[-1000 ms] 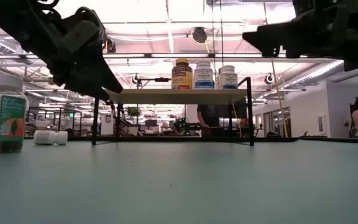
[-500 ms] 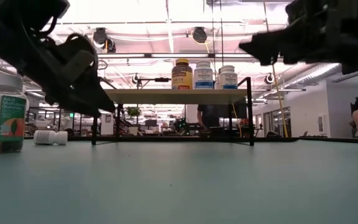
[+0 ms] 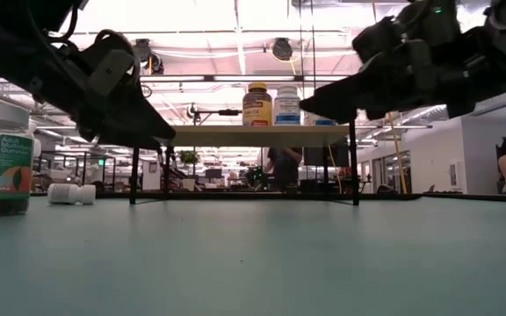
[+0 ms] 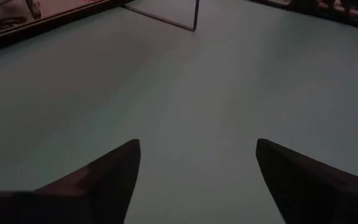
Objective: Pick and place medicine bottles onto shelf by color
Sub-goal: Put the green medicine bottle on the shelf
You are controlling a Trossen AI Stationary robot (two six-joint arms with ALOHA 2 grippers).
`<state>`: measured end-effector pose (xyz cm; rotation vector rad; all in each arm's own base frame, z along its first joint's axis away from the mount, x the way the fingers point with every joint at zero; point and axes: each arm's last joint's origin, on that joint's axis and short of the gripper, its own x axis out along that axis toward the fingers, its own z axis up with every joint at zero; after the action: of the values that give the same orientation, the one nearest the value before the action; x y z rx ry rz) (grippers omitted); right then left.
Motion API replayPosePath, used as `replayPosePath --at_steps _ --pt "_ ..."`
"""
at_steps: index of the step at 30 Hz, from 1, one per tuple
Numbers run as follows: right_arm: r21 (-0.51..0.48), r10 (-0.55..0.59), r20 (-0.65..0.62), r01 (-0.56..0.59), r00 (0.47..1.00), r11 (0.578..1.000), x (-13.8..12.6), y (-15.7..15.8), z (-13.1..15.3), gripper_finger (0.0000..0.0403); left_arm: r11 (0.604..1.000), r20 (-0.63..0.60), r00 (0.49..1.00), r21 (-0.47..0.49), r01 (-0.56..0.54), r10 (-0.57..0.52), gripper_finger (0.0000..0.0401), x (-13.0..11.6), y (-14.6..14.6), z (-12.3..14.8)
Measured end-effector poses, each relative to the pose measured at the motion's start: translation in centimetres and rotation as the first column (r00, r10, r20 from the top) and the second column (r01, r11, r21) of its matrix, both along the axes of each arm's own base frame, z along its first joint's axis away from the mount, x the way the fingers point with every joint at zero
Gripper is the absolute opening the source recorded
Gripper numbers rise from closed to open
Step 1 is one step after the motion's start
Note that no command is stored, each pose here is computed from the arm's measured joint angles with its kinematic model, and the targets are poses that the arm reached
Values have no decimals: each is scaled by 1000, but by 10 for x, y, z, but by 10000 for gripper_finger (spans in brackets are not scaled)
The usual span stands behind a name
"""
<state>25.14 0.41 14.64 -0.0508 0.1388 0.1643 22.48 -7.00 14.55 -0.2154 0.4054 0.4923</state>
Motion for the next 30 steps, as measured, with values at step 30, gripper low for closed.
replayPosePath --at_steps 30 --pt "44 15 -165 -8 986 999 32 8 -17 251 972 -275 942 -181 148 -194 219 -69 -27 67"
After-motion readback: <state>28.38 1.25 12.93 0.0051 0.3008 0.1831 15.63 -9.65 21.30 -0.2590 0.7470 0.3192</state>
